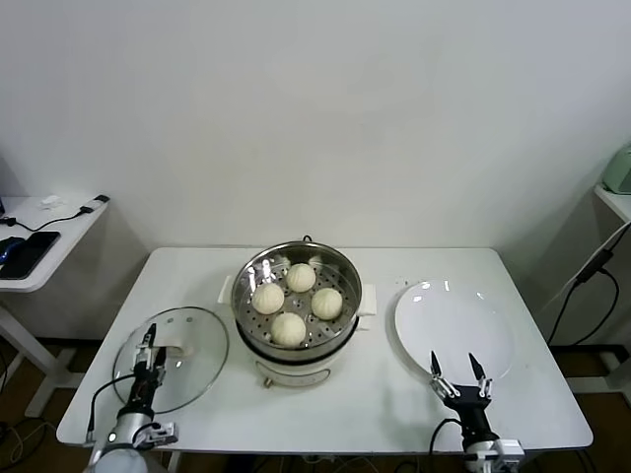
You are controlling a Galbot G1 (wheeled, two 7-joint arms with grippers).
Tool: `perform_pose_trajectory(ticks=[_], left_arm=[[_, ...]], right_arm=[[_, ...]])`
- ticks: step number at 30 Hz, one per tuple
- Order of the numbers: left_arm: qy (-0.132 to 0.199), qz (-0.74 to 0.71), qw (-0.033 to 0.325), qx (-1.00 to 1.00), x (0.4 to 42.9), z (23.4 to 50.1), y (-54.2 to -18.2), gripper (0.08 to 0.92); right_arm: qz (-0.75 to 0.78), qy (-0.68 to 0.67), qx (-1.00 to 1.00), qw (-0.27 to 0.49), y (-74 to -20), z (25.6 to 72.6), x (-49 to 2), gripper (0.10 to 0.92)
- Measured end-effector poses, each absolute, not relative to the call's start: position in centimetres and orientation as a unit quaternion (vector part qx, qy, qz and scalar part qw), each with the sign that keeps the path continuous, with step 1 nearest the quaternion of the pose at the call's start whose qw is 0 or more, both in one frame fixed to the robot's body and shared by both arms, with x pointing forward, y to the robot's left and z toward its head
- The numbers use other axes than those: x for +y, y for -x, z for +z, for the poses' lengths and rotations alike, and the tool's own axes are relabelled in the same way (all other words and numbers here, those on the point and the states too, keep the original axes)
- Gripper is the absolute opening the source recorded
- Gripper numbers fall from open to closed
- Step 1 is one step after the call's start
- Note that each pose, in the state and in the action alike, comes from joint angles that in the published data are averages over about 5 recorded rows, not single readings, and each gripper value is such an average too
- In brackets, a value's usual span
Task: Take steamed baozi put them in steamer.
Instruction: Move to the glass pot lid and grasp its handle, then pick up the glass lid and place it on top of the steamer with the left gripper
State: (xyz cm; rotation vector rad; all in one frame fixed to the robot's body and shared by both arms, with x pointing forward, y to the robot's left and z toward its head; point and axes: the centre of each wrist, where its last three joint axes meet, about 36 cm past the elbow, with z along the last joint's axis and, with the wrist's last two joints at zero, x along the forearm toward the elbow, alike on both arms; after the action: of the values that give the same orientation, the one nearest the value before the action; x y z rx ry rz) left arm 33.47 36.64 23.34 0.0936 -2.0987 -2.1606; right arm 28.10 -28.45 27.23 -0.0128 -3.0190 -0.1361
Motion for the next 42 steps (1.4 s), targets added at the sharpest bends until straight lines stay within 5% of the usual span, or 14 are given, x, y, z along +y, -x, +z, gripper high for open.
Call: perform_pose_trajectory(ticks=[20, 30, 42], left_arm=[[-0.045, -0.704, 0.094, -0.702, 35.8, 21.7, -33.9, 0.153], [-0.066, -0.700, 0.091, -0.705, 36.7, 25.7, -33.4, 0.133], [-0.099, -0.688, 0.086, -0.714, 37.6, 36.7, -33.6, 0.133]], right_arm=[[-0.038, 0.002, -0.998, 0.058, -28.0, 27.4, -28.3, 0.823], [-0.033, 0.005, -0.998, 0.056, -28.0, 27.9, -28.8, 0.823], [-0.017, 0.021, -0.998, 0.064, -28.1, 28.1, -29.6, 0.823]])
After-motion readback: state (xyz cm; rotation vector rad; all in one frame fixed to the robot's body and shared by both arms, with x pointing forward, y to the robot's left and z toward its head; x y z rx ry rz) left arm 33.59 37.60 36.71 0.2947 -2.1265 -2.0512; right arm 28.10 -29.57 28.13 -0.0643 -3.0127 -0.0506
